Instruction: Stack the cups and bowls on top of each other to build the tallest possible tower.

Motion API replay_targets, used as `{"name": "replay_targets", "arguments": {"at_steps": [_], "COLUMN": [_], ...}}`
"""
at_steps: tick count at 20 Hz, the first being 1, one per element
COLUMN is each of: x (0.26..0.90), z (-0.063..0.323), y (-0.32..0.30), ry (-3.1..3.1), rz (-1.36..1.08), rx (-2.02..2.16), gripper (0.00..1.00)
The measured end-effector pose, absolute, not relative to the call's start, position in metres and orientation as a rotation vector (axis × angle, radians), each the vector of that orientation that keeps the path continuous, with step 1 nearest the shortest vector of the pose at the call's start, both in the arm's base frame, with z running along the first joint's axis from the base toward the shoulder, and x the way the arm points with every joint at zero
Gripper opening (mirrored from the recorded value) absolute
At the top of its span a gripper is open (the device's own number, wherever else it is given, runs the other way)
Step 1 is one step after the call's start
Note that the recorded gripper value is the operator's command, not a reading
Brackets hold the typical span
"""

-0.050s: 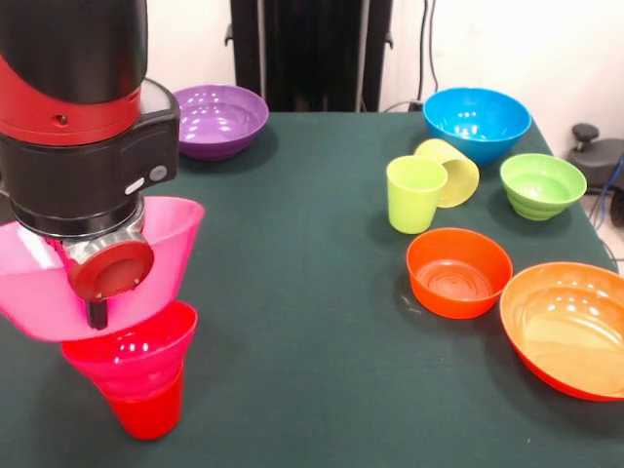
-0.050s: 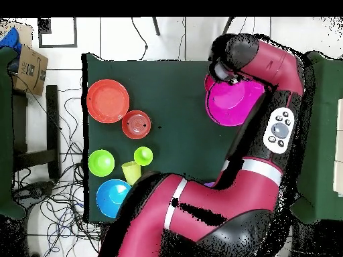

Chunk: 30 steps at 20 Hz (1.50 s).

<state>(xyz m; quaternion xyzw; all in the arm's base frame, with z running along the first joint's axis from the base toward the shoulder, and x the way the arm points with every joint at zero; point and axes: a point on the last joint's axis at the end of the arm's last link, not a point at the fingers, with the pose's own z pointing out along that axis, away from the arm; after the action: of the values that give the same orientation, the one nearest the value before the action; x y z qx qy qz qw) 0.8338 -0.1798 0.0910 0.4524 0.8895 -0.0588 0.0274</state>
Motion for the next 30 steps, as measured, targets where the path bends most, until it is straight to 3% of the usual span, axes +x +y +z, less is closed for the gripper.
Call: {"name": "replay_targets", "arguments": {"at_steps": [19,30], "x": [0.834,0.790], "z": [0.091,0.127], "y": [-0.168,-0.143], "ry": [2.777,2.976], "rz": [-0.141,-0.191], "rx": [1.406,1.548], "gripper": [0.00,0.00]}}
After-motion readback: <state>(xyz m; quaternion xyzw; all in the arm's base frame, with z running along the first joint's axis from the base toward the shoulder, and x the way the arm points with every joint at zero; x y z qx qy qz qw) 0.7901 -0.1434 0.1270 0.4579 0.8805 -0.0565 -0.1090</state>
